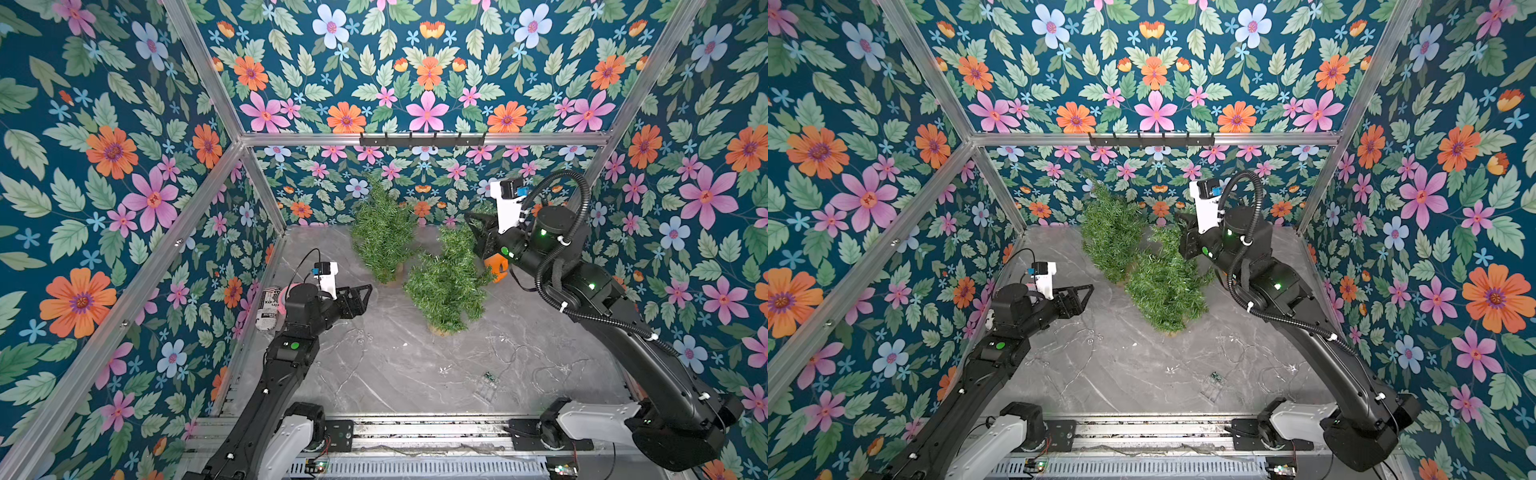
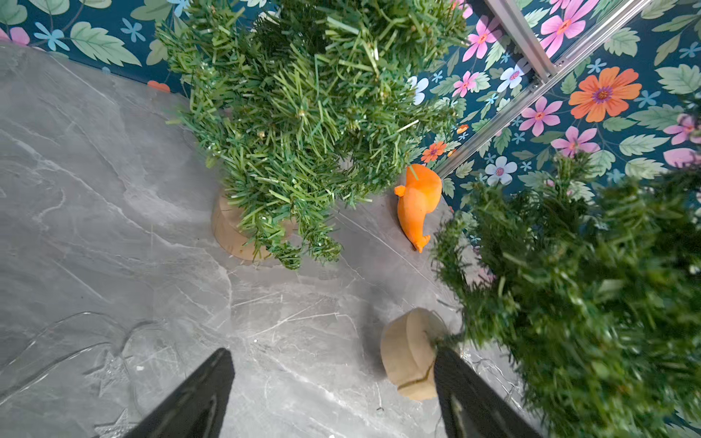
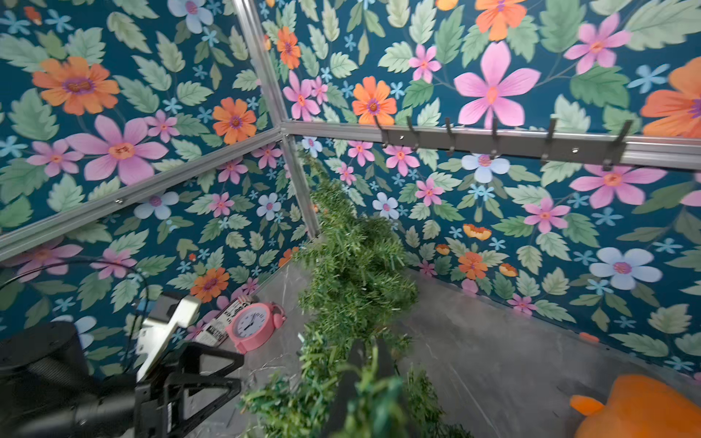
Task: Wrap string light around the christmas tree
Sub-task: Place the christmas tree at the center of the board.
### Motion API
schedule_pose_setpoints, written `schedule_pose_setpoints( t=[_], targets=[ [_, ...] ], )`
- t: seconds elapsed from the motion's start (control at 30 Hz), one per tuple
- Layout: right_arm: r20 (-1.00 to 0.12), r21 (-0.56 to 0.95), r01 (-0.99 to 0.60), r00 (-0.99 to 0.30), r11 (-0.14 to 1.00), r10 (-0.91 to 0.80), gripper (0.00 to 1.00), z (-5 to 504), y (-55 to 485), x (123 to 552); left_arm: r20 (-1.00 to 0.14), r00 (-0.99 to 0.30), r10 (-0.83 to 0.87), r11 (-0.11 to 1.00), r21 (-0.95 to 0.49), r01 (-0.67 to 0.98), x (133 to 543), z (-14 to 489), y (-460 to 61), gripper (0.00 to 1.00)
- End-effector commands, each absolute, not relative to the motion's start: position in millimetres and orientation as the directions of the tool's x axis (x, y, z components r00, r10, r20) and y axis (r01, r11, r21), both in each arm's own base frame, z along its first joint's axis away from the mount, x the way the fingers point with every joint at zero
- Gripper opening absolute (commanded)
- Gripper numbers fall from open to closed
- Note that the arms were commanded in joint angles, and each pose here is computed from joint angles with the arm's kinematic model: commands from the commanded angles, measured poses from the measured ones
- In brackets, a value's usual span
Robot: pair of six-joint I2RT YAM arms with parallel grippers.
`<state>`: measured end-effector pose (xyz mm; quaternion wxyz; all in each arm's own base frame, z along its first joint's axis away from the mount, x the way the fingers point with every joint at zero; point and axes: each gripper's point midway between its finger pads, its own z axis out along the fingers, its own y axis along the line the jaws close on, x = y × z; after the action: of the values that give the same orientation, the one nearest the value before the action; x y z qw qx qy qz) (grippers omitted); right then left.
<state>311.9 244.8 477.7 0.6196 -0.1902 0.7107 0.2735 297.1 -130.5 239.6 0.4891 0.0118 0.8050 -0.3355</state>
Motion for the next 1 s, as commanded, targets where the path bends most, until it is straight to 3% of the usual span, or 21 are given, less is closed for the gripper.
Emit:
schedule_pose_setpoints(
  t=[0.0, 0.4, 0.7, 0.77, 0.97],
  targets=[
    [-0.987, 0.157, -0.658, -0.085, 0.736, 0.134, 0.00, 503, 256, 304, -0.817, -0.490, -0.304, 0.782, -0.508, 0.362, 299, 246, -128, 0.86],
    [-0.978, 0.205, -0.716, -0.171, 0.667, 0.116, 0.00, 477, 281, 300, -0.816, -0.482, -0.319, 0.782, -0.515, 0.353, 301, 247, -123, 0.86],
    [-0.978, 0.180, -0.651, -0.201, 0.738, 0.060, 0.00, 443, 272, 311, -0.810, -0.485, -0.330, 0.780, -0.523, 0.344, 301, 246, -122, 0.86],
    [-0.978, 0.170, -0.635, -0.203, 0.754, 0.049, 0.11, 438, 268, 313, -0.810, -0.484, -0.331, 0.781, -0.523, 0.341, 301, 246, -121, 0.86],
    [-0.988, 0.105, -0.588, -0.154, 0.802, 0.017, 0.32, 440, 257, 319, -0.808, -0.486, -0.333, 0.784, -0.524, 0.333, 302, 245, -120, 0.86]
  ],
)
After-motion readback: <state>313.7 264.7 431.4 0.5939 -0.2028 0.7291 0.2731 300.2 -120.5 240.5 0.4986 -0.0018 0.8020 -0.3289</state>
